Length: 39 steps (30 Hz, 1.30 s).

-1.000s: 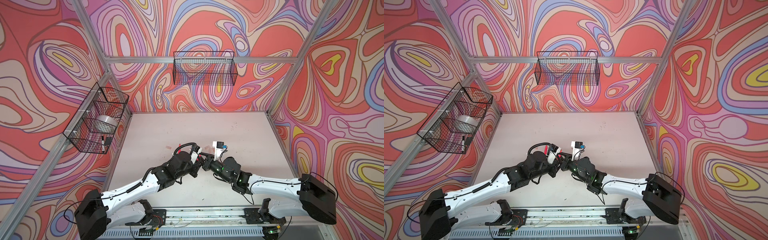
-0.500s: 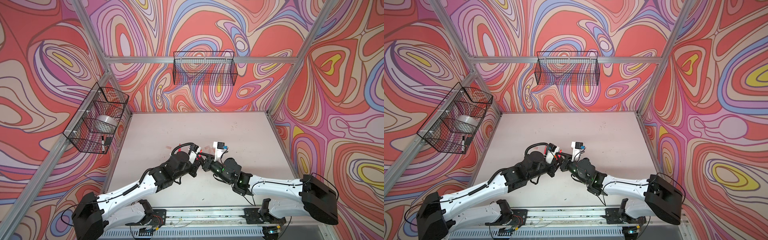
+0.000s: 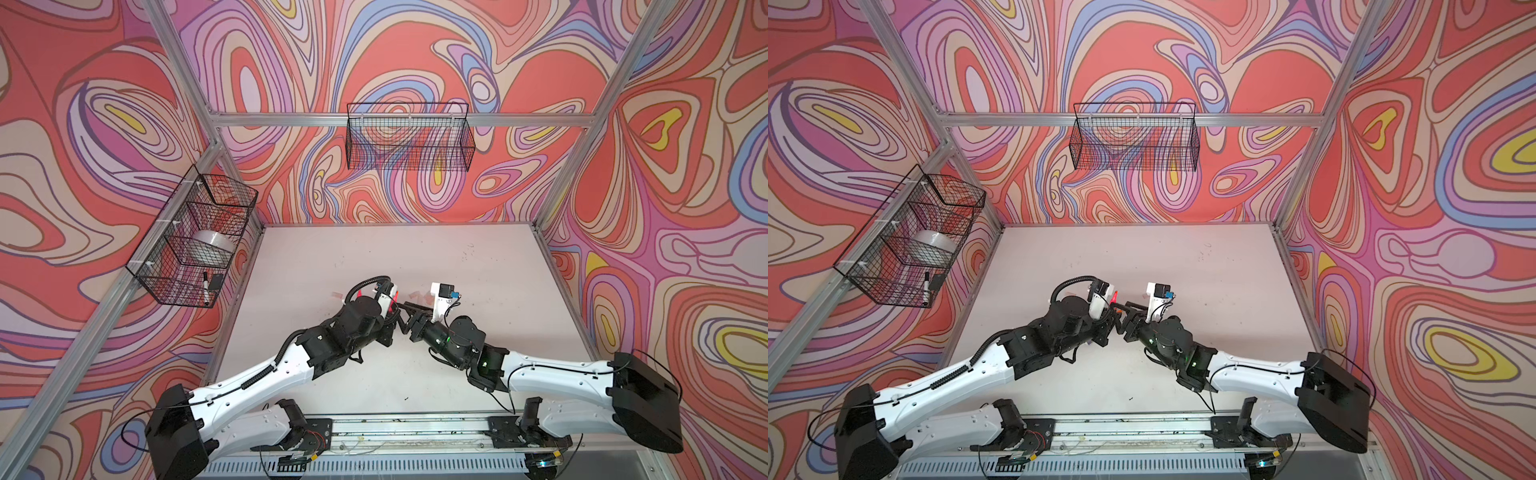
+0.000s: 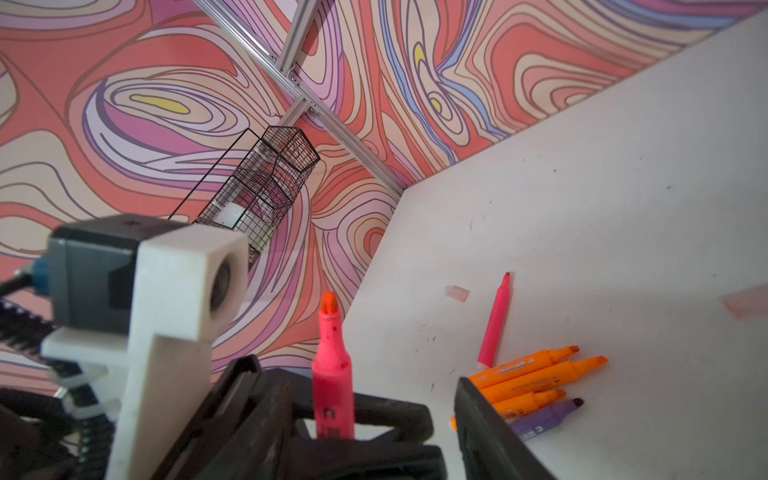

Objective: Insert the pens into the pen caps
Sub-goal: 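Move the right gripper to the pink caps and grasp one cap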

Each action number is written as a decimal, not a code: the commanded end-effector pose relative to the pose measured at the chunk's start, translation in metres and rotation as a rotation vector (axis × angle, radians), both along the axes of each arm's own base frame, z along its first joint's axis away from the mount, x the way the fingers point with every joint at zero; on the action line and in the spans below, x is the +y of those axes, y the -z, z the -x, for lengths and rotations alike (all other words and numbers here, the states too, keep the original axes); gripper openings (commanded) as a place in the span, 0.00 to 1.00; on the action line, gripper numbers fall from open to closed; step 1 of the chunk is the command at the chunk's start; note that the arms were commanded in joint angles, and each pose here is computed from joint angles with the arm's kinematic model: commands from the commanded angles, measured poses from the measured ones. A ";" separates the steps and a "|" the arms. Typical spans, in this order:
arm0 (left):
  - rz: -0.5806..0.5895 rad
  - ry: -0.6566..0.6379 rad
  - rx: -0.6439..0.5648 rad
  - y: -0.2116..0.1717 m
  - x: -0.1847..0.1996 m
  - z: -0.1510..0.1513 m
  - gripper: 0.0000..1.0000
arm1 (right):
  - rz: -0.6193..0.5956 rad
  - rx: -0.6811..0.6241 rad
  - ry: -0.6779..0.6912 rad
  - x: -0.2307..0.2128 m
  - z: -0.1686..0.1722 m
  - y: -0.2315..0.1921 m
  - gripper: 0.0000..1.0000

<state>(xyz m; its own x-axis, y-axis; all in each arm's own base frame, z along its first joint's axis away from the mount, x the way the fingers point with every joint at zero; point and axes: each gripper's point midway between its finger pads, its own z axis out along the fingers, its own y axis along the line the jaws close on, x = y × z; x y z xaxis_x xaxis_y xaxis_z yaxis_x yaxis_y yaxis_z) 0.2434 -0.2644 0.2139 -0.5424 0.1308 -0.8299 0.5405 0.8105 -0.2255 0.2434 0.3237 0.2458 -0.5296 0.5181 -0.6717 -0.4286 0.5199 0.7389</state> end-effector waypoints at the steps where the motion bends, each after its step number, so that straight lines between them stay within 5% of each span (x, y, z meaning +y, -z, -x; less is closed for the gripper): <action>1: 0.074 -0.001 -0.010 -0.026 -0.001 0.003 0.00 | 0.129 0.029 0.020 -0.009 0.005 0.014 0.76; 4: 0.102 -0.123 0.003 -0.031 0.019 -0.001 0.00 | 0.188 0.046 0.110 -0.033 0.002 0.014 0.77; 10: -0.087 -0.206 0.009 -0.021 0.042 -0.009 0.00 | 0.384 0.084 0.276 -0.072 -0.008 0.022 0.77; 13: -0.009 -0.264 0.081 0.013 0.047 -0.024 0.00 | 0.475 0.136 0.303 -0.076 -0.020 0.035 0.73; 22: 0.019 -0.017 0.078 0.054 0.006 -0.018 0.00 | 0.672 0.429 0.259 -0.090 -0.076 0.123 0.62; 27: 0.061 0.032 0.103 0.061 -0.013 -0.020 0.00 | 0.810 0.514 0.230 -0.091 -0.090 0.162 0.56; 39: 0.030 0.013 0.128 0.063 -0.010 -0.021 0.00 | 0.867 0.570 0.153 -0.076 -0.099 0.197 0.54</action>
<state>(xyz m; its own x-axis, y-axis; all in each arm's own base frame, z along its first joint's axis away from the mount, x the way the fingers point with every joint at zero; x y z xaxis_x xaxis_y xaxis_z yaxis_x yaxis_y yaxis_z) 0.2592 -0.2714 0.1336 -0.6642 0.1342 -0.7354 0.5110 0.7995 -0.3157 0.3382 0.2430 0.0540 -0.8414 0.0956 -0.5320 0.0008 0.9845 0.1755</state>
